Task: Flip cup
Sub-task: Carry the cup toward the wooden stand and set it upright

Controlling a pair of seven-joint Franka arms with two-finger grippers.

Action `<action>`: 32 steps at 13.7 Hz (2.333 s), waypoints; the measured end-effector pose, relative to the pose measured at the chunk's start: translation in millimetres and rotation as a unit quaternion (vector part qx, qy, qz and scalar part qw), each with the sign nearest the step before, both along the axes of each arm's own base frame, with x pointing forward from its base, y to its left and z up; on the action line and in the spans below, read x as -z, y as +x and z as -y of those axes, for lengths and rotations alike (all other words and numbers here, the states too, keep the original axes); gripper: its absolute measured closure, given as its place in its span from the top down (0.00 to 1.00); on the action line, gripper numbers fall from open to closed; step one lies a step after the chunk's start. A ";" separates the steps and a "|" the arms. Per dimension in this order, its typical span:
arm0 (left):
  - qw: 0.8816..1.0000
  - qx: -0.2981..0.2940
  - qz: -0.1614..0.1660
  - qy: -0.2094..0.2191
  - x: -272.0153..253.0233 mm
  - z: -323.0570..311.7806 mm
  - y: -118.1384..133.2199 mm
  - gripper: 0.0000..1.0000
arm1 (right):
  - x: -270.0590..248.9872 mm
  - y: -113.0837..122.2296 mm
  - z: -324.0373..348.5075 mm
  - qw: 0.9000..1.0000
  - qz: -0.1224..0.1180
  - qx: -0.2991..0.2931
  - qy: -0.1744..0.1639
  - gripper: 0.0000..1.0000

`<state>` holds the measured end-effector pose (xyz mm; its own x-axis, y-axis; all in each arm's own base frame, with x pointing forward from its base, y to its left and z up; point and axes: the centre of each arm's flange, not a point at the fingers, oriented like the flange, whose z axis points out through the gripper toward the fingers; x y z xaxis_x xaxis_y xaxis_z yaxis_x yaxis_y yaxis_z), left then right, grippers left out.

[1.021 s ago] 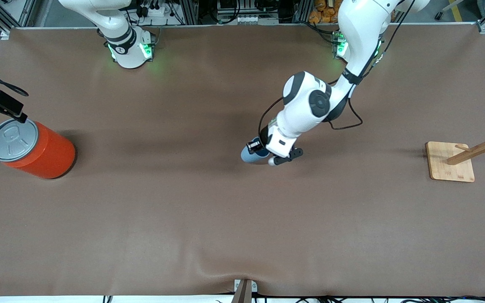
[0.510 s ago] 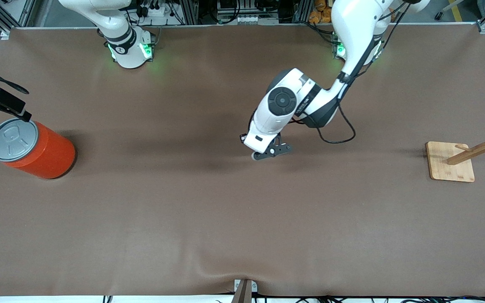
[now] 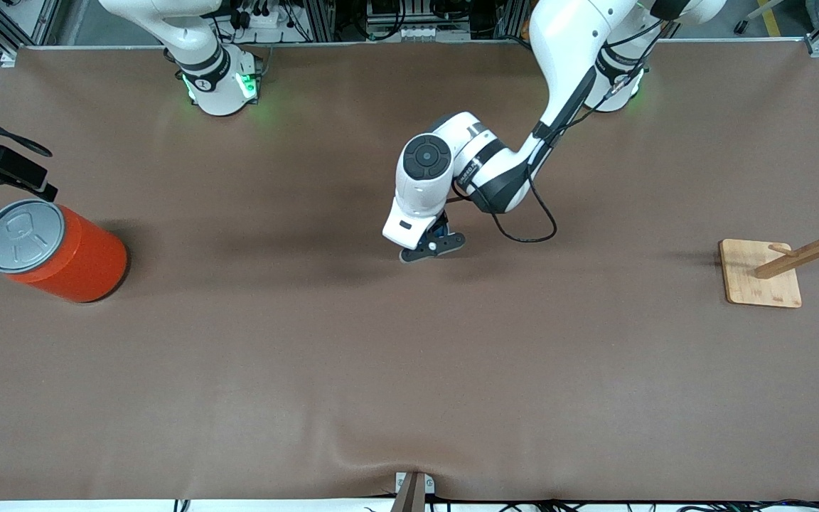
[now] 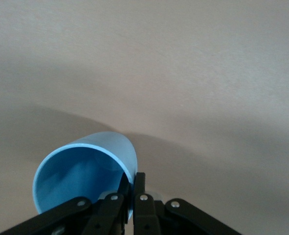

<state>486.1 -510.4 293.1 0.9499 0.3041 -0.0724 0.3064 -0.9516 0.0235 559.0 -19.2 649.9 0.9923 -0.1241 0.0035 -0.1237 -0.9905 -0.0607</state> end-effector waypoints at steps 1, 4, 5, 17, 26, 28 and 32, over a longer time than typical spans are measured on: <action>1.000 0.002 0.003 0.017 -6.0 -7.4 5.6 0.05 | 1.2 0.6 1.4 1.000 -0.001 0.001 0.000 1.00; 0.997 -0.001 0.005 0.075 -33.8 -41.0 21.4 0.05 | 4.1 2.1 2.6 1.000 -0.004 0.002 0.000 1.00; 0.996 -0.009 0.002 0.086 -44.5 -56.3 29.0 0.05 | 5.0 2.6 2.5 1.000 -0.005 0.002 0.000 1.00; 0.994 -0.066 -0.019 0.084 -73.5 -382.3 135.8 0.05 | 14.0 7.8 1.9 1.000 -0.012 0.002 0.000 1.00; 0.997 -0.061 -0.011 0.037 6.8 -435.7 130.1 0.05 | 14.9 8.2 2.5 1.000 -0.013 0.003 0.000 1.00; 0.998 -0.054 -0.009 0.032 13.4 -425.9 130.1 0.05 | 14.9 8.2 2.5 1.000 -0.013 0.003 0.000 1.00; 0.999 -0.020 -0.004 0.026 15.2 -424.6 132.6 0.29 | 14.9 8.2 2.3 1.000 -0.013 0.002 0.000 1.00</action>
